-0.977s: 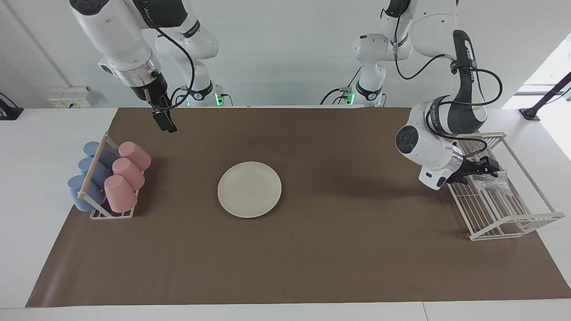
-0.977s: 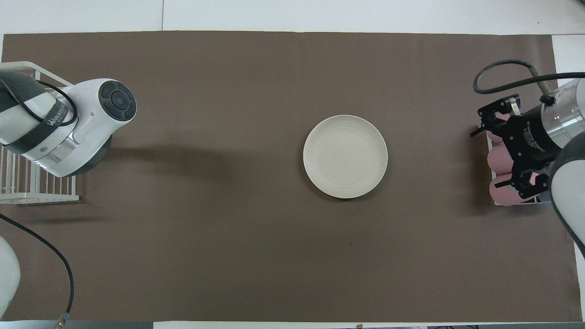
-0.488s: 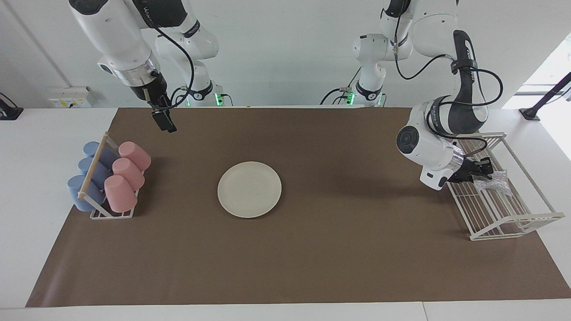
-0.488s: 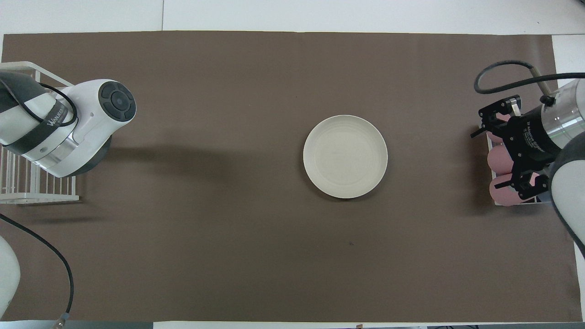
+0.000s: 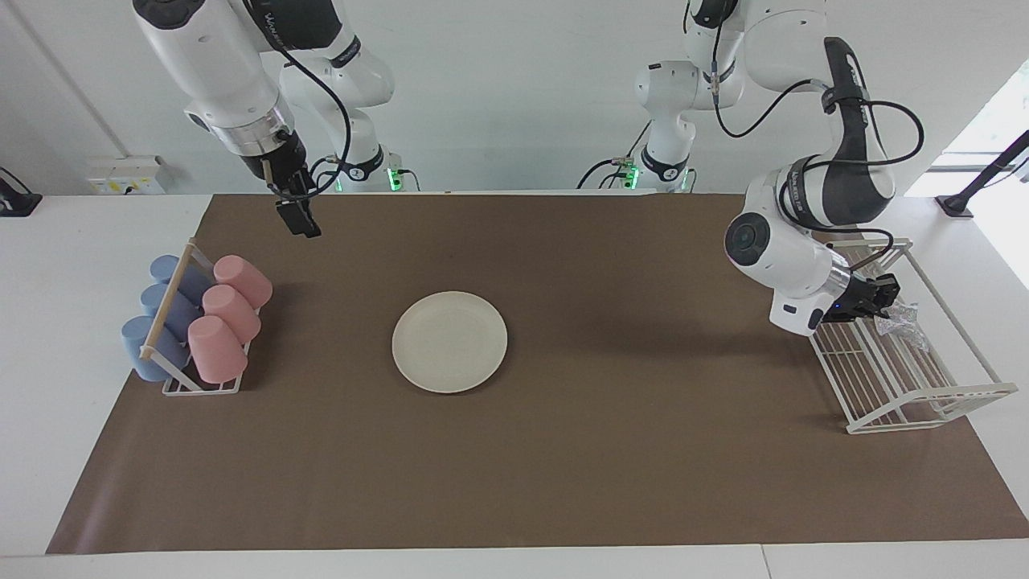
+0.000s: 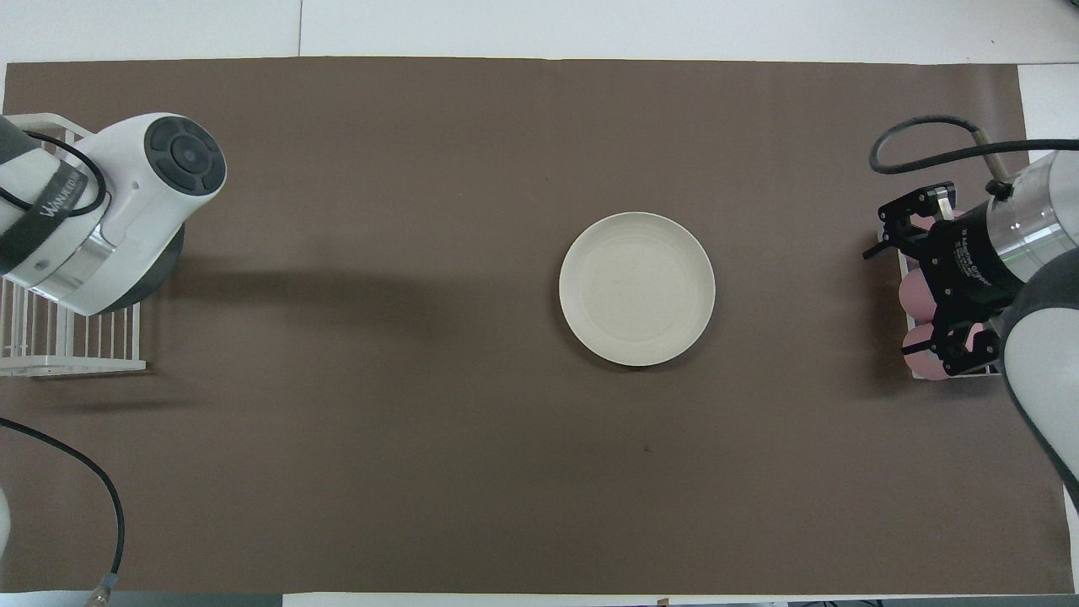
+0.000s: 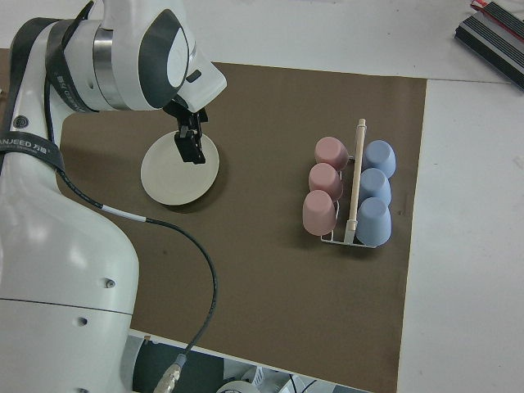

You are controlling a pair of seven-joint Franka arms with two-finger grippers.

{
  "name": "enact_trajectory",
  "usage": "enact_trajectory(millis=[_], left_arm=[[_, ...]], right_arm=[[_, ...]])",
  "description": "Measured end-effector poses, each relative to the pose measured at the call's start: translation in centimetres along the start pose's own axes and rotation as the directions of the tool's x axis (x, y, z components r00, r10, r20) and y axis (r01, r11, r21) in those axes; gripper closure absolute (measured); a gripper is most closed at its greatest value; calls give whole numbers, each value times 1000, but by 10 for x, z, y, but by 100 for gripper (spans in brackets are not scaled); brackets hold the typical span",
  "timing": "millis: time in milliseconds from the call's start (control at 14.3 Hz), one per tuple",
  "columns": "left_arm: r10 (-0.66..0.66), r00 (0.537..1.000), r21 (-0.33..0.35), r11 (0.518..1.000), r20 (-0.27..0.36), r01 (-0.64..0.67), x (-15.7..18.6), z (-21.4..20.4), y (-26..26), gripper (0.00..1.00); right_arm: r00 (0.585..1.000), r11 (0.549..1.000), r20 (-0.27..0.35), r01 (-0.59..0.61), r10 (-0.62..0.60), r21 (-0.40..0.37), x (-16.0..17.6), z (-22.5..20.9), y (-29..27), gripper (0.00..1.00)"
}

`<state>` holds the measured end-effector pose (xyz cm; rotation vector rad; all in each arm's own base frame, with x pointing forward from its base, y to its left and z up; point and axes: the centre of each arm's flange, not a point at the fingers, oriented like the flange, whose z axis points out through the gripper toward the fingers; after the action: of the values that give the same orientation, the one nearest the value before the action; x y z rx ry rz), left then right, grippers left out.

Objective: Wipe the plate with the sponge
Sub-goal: 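Grasp the clear scrubber in the wire basket with the left gripper, then carry the scrubber toward the plate while the right gripper approaches it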

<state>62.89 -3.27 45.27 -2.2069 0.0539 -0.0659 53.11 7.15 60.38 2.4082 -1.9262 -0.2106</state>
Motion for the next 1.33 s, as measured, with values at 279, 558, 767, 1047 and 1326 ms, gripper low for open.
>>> enact_trajectory(millis=[279, 558, 767, 1047, 1326], left_arm=[[-71, 991, -222, 970, 117, 96, -6, -68, -43, 96], [-50, 974, -504, 849, 220, 158, -17, -118, -44, 96], [-59, 946, -658, 705, 318, 265, -19, -136, -42, 96], [0, 897, -792, 469, 442, 390, -23, -158, -41, 96], [91, 867, -859, 222, 490, 462, -20, -162, -53, 96]], right_arm=[[1000, 1000, -6, -24, 24, 1, -21, -1, 0, 0], [999, 999, -10, -35, 35, 1, -47, 0, 0, 0], [998, 998, -16, -55, 56, 12, -72, 0, 0, 0], [993, 991, -3, -119, 119, 63, -109, -2, -2, 0], [977, 972, 105, -199, 187, 126, -167, -1, -4, 0]])
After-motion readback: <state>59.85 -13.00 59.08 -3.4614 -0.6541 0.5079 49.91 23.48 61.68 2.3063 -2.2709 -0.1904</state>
